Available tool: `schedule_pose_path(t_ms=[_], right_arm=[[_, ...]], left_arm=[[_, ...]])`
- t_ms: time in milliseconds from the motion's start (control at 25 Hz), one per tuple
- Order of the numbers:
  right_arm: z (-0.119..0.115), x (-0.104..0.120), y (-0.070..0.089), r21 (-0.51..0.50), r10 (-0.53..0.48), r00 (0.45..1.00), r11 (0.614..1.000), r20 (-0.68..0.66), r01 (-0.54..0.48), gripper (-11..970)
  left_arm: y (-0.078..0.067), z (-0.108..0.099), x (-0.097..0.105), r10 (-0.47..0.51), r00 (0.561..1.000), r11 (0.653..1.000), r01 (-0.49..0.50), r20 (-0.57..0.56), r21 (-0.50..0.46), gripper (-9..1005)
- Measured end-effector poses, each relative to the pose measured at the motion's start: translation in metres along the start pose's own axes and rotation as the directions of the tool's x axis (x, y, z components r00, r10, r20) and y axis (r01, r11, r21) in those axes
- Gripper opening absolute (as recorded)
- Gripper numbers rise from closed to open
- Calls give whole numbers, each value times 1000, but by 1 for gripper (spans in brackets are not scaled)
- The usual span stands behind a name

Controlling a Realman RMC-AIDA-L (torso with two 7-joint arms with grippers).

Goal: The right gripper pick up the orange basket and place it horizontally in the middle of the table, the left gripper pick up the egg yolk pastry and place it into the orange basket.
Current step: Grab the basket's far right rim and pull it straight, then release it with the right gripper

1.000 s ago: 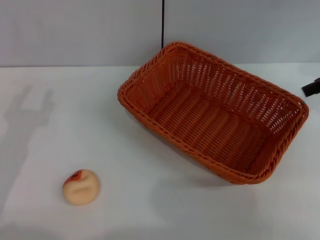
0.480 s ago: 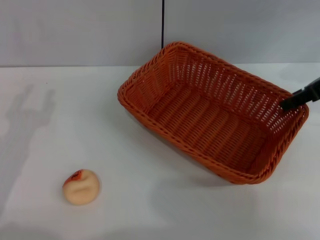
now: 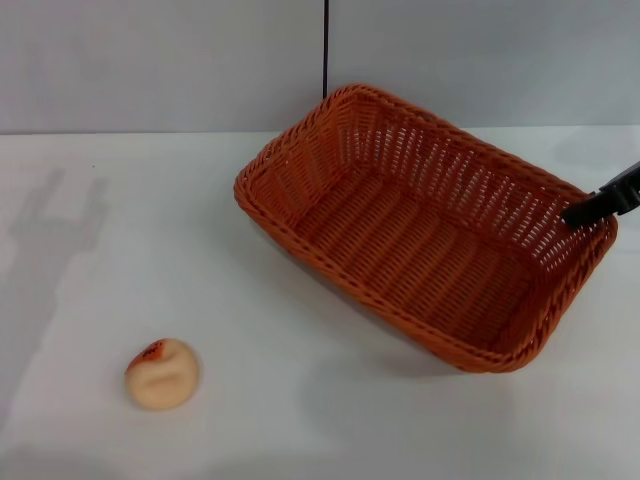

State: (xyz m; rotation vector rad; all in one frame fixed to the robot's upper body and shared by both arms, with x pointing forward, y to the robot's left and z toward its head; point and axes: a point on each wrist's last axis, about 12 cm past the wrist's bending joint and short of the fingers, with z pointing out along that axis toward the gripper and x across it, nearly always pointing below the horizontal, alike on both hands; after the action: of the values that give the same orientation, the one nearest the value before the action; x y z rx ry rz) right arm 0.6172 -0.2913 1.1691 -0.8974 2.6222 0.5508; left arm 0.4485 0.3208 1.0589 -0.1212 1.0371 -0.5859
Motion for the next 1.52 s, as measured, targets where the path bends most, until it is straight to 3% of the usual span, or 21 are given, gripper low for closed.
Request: schedule_pose_path(t_ms=[160,360,760,1200,1520], right_arm=[[0,0,0,0,-5,1000,1000,1,5,363],[0,0,0,1,-6,1000,1000,5,6,181],[-6,0,1,-40,-12,998,999,63,14,180],[-41,12,7,-248,1,974,967,228,57,181],[-51,24,5,-287,17,961,956,277,66,181]], left_arm=[[0,0,0,-1,1000,1000,1,-4,-4,643],[1,1,1,-2,1000,1000,2,-3,-7,643],[1,3,1,-2,1000,1000,2,-5,-8,642],[2,3,1,2,1000,1000,-2,-7,-14,641],[3,3,1,4,1000,1000,-4,-7,-14,641]])
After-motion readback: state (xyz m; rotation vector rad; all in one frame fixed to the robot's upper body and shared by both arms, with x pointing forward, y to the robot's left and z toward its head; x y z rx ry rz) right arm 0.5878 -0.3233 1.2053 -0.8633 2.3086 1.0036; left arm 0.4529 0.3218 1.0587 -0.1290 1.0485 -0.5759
